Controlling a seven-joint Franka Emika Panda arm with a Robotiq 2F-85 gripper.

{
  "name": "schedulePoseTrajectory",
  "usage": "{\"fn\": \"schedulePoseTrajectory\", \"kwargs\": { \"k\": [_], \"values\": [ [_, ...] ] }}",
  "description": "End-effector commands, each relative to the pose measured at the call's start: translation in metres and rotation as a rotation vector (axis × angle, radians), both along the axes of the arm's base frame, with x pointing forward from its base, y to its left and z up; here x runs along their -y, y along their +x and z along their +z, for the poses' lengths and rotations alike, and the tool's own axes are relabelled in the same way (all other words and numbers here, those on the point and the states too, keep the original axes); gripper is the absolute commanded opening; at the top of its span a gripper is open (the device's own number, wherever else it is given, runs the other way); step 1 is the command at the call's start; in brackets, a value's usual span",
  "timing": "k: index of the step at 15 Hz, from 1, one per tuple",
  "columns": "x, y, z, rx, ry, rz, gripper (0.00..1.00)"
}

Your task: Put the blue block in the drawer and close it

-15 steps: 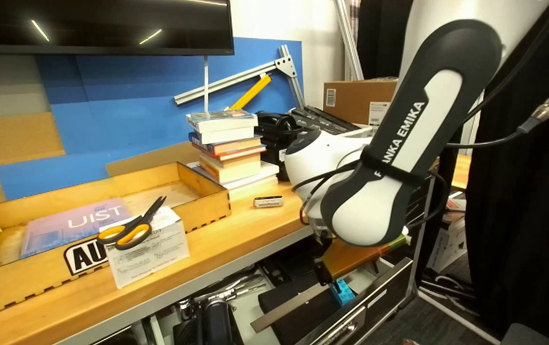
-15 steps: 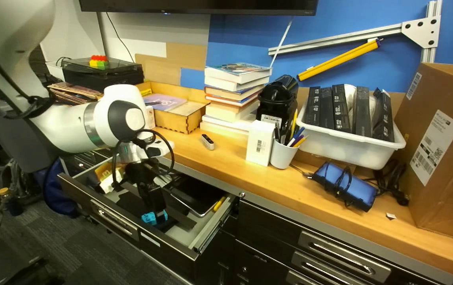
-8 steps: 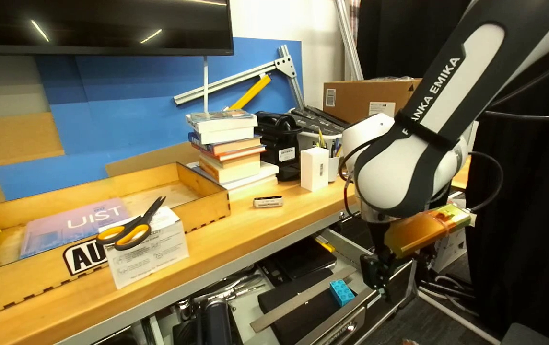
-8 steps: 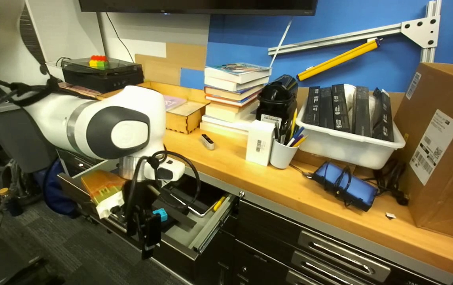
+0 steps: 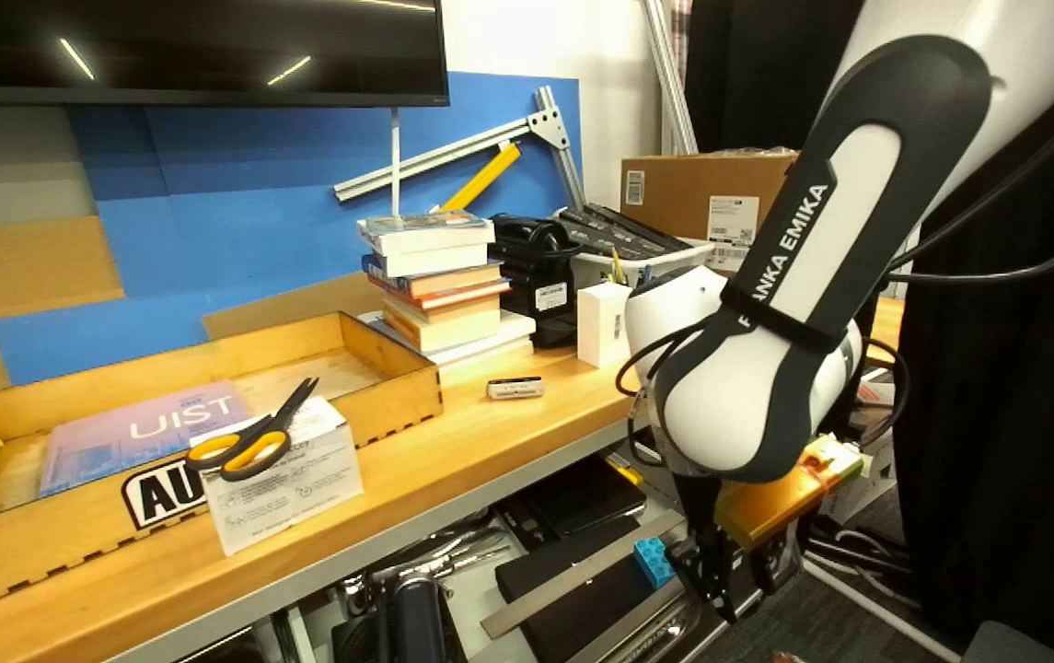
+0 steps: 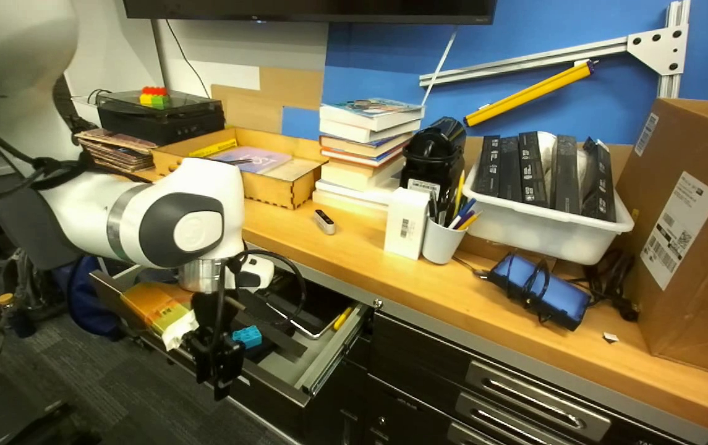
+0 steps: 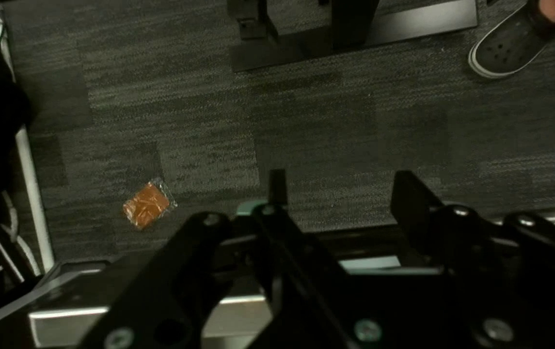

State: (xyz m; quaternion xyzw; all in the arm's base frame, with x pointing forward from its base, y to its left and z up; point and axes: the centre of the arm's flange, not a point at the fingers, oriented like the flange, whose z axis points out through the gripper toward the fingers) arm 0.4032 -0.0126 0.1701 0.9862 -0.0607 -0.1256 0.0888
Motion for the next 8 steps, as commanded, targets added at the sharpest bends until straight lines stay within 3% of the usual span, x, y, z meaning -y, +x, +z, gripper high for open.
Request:
{"fn": "schedulePoseTrajectory", "kwargs": {
  "k": [1, 5, 8],
  "values": [
    [-0.025, 0.021, -0.016, 0.131, -0.087, -0.048, 0.27],
    [-0.047, 0.045, -0.017, 0.288, -0.121, -0.154, 0.0],
    [-0.06, 0.07, -0.016, 0.401, -0.154, -0.246, 0.0]
  ]
}}
